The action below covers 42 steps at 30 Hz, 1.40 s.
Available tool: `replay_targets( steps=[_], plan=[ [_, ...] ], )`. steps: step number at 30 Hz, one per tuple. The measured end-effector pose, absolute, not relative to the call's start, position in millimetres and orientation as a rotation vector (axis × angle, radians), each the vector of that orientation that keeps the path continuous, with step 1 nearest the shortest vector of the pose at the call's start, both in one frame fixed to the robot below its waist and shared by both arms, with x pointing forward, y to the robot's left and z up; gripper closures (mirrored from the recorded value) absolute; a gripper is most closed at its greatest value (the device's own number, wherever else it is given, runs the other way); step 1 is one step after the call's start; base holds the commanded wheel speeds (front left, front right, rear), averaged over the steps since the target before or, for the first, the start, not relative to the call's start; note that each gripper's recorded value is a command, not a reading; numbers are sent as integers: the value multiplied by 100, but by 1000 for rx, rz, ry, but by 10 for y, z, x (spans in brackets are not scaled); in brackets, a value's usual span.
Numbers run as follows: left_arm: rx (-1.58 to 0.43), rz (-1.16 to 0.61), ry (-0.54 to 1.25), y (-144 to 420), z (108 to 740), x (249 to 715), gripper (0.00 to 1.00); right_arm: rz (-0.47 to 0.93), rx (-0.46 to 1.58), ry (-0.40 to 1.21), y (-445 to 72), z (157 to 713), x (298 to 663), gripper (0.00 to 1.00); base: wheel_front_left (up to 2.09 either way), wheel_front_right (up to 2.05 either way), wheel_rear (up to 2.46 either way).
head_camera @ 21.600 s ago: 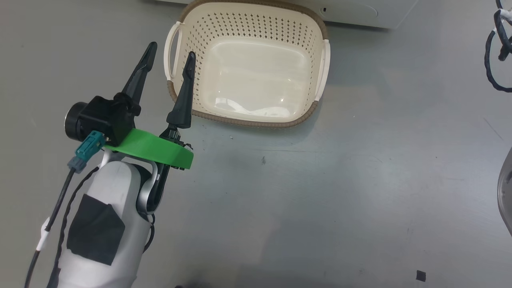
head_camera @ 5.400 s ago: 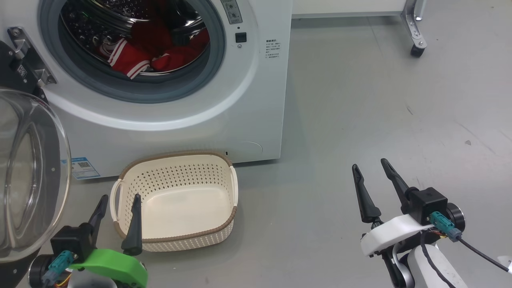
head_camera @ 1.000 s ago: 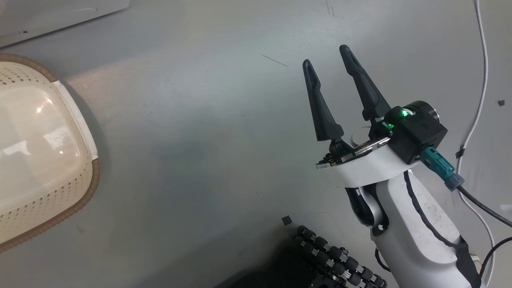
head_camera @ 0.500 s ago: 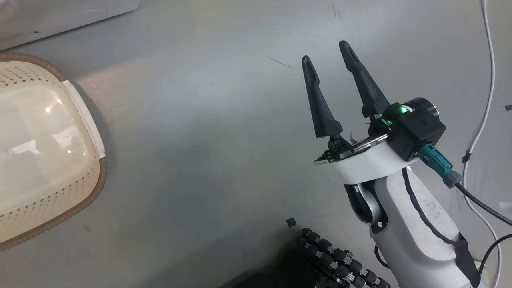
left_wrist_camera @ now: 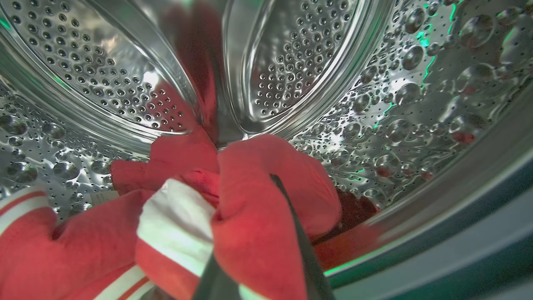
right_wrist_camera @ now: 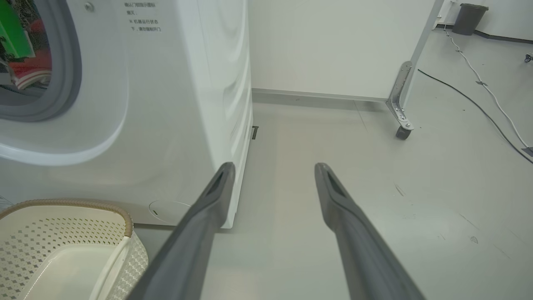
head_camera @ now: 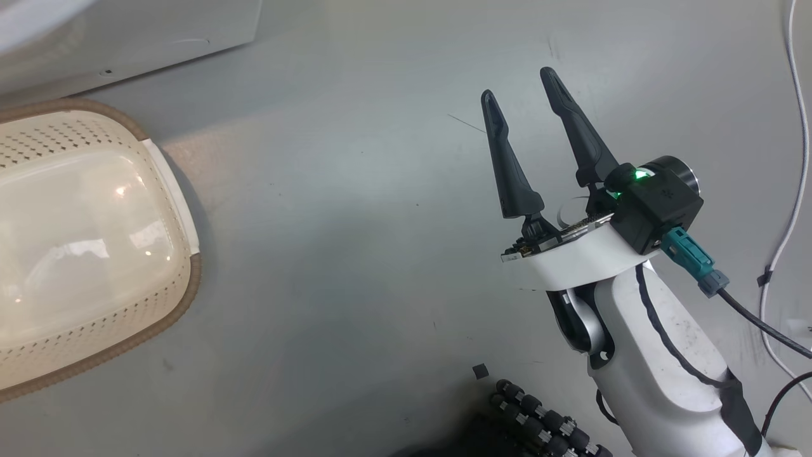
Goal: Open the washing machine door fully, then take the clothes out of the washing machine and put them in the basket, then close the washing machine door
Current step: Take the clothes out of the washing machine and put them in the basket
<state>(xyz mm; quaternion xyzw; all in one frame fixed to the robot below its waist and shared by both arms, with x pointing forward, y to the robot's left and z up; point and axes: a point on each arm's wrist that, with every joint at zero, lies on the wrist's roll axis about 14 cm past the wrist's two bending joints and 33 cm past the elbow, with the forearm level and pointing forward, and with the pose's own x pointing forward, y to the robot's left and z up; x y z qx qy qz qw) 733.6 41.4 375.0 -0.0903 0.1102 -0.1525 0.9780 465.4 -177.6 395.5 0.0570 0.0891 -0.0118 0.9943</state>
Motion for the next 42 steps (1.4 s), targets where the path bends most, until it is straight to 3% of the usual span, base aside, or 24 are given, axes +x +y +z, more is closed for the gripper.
replay_targets(
  steps=[26,42],
  plan=[
    [-230,-287,-8,659,4314,6299,100,51,135,90,-1504,4331,4650,0,0,0,0],
    [-276,-258,-325,821,5649,5828,100,39,109,61,-1552,4499,4467,0,0,0,0]
  ],
)
